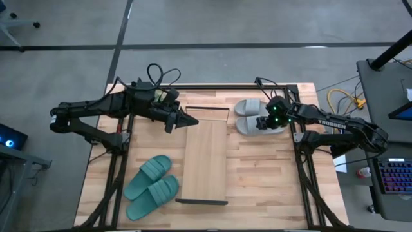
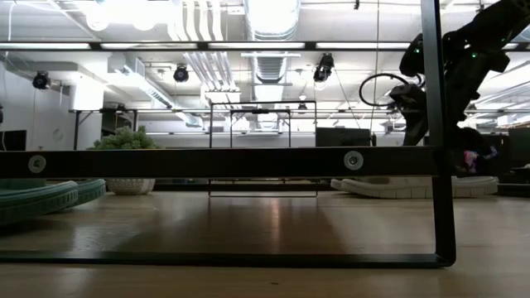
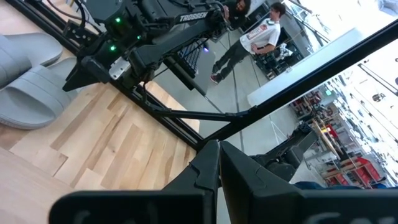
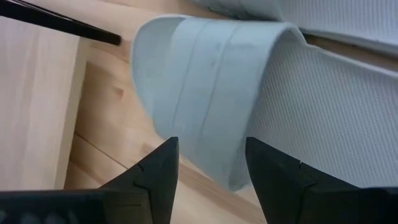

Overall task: Pick and place slides into the shelf
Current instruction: Put the gray slippers on the shelf

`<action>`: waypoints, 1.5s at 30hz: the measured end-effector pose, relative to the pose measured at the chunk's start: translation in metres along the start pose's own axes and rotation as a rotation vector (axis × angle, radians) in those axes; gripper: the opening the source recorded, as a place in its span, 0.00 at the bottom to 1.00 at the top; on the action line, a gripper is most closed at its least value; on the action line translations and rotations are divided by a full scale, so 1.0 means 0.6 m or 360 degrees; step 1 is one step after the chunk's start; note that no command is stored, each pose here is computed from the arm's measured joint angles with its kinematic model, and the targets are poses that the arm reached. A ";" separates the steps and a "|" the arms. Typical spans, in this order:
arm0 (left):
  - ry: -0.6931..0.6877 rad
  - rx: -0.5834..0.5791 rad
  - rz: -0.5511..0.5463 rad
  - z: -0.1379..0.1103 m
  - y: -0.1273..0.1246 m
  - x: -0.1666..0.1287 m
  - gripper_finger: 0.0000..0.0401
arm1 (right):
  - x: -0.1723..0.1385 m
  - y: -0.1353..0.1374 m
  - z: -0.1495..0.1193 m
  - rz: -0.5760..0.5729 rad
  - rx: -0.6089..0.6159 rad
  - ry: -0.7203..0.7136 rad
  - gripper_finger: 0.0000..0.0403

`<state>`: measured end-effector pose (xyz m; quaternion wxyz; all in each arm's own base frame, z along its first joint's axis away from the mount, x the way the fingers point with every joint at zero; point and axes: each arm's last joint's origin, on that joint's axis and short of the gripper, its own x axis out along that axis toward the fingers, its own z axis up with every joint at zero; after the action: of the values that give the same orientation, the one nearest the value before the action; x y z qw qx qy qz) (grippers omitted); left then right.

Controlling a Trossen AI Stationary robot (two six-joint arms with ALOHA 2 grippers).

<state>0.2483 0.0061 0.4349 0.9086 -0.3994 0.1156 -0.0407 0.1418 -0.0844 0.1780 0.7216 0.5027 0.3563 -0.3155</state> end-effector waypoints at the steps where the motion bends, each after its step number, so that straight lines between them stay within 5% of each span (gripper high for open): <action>1: -0.0001 0.0000 -0.0001 0.000 0.000 0.000 0.00 | 0.001 -0.001 -0.001 -0.0002 0.0001 0.0002 0.44; 16: -0.0020 0.0005 -0.0017 0.002 -0.002 0.000 0.00 | 0.001 0.010 0.009 0.0130 0.0001 -0.0086 0.43; 32: -0.0020 0.0004 -0.0018 0.002 -0.002 0.000 0.00 | 0.006 0.005 0.005 0.0115 0.0083 -0.0071 0.24; 39: -0.0020 0.0004 -0.0018 0.002 -0.002 0.000 0.00 | 0.024 -0.015 -0.009 0.0111 0.0163 -0.0044 0.28; 45: -0.0020 0.0004 -0.0018 0.002 -0.002 0.000 0.00 | 0.041 -0.020 -0.012 0.0318 0.0235 -0.0100 0.34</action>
<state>0.2486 0.0064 0.4366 0.9096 -0.3990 0.1076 -0.0434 0.1440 -0.0832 0.1498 0.7213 0.5774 0.2575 -0.2829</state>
